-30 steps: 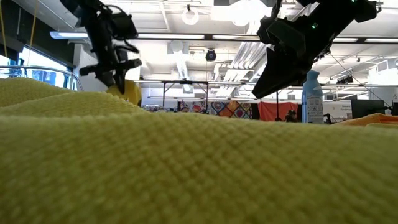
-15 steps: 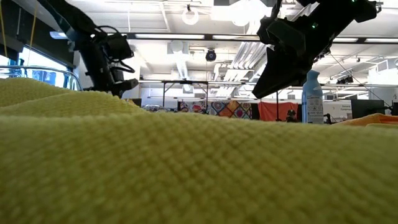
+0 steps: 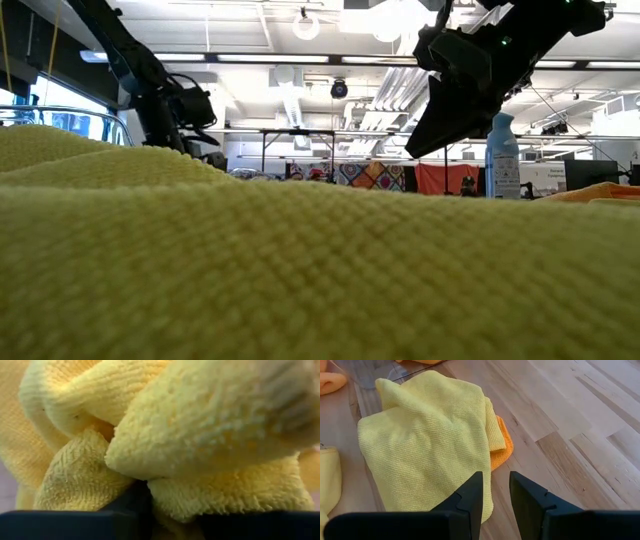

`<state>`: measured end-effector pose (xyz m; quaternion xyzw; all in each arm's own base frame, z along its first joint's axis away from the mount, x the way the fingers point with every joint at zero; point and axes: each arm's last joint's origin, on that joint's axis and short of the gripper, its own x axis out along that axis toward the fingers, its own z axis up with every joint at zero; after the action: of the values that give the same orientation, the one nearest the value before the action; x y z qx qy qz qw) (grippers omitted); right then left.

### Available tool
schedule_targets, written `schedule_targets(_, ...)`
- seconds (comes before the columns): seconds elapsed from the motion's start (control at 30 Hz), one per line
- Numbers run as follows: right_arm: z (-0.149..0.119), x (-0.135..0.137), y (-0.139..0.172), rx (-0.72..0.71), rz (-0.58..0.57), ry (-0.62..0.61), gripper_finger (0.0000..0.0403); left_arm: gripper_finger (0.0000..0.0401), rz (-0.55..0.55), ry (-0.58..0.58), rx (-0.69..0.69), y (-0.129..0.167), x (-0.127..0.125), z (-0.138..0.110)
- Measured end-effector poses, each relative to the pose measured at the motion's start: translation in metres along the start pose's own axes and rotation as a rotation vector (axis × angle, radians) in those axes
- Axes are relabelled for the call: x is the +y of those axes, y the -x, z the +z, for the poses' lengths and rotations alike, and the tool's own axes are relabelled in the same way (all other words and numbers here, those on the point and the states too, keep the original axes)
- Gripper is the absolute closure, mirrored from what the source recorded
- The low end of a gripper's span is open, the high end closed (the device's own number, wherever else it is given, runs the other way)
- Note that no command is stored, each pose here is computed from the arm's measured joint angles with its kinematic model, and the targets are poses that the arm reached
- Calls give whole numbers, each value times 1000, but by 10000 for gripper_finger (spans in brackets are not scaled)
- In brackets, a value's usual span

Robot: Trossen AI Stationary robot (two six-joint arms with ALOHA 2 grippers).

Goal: Sort microfiber towel by color & place in baskets
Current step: Put the yellow microfiber towel into the top transparent bin

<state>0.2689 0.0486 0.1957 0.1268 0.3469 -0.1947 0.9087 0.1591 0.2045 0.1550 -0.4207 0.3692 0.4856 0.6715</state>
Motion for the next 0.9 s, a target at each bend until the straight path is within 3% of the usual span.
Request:
schedule_targets(0.33,0,0,0,0,4,0,314,263,-67,1,-48,62,-13,17)
schedule_targets(0.53,0,0,0,0,5,1,314,263,-122,51,-123,93,-15,15)
schedule_targets(0.9,0,0,0,1,7,10,314,263,-161,39,-182,108,-15,14)
